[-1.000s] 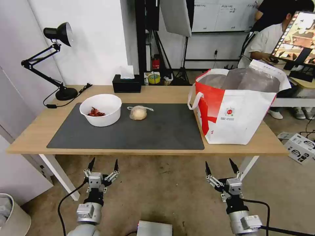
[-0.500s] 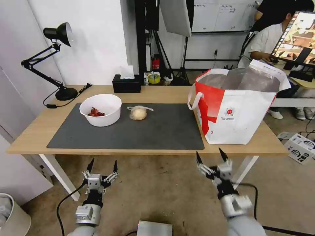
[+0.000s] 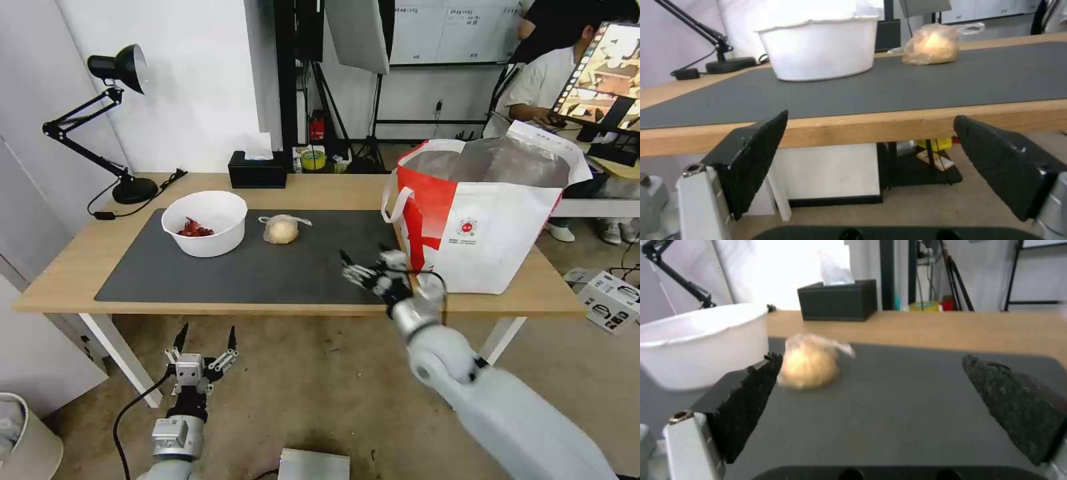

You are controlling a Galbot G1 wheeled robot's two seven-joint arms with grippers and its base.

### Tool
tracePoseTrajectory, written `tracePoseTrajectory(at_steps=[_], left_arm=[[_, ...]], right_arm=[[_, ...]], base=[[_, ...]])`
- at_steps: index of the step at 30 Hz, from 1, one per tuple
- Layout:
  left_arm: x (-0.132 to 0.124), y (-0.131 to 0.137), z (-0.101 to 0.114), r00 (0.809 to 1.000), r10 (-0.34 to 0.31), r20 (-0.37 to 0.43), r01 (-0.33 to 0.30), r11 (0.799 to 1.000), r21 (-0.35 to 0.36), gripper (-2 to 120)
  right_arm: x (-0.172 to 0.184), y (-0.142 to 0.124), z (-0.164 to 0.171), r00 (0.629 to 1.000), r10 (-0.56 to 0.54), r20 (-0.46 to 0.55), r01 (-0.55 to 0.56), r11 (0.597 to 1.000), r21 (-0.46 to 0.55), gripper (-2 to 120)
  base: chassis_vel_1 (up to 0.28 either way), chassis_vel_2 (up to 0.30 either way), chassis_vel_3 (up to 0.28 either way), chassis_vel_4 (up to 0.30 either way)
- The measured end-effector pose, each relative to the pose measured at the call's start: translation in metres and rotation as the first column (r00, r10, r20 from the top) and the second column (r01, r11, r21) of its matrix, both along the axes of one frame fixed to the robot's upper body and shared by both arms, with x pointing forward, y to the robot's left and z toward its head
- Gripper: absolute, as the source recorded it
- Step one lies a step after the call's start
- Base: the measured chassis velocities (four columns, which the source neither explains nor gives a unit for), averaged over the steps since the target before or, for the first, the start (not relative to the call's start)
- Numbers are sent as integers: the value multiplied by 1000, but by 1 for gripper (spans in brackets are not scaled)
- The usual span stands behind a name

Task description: Pick up the trash from the table and place it into the takeout bag.

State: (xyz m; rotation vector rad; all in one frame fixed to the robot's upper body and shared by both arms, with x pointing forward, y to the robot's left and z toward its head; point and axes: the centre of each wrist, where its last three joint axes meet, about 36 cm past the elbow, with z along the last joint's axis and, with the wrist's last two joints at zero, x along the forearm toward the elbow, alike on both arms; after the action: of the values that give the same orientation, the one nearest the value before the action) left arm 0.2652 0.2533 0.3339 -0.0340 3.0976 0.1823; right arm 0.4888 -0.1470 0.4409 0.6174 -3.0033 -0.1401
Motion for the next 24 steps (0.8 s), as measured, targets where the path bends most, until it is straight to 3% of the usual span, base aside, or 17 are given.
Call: tracePoseTrajectory(at_steps=[3, 12, 24], left_arm=[[0, 2, 0, 1000, 8, 0, -8, 1000, 2, 100], [-2, 5, 2, 1000, 27, 3, -27, 1000, -1, 100], [0, 8, 2, 999, 36, 9, -36, 999, 2, 100]], right_arm=[[35, 25, 2, 1000, 11, 0, -11, 1000, -14, 100], [90, 78, -15, 999, 17, -50, -21, 998, -67, 100], [117, 111, -33, 996, 31, -80, -39, 994, -102, 100]], base=[[0, 0, 0, 0], [0, 0, 0, 0], [0, 0, 0, 0]])
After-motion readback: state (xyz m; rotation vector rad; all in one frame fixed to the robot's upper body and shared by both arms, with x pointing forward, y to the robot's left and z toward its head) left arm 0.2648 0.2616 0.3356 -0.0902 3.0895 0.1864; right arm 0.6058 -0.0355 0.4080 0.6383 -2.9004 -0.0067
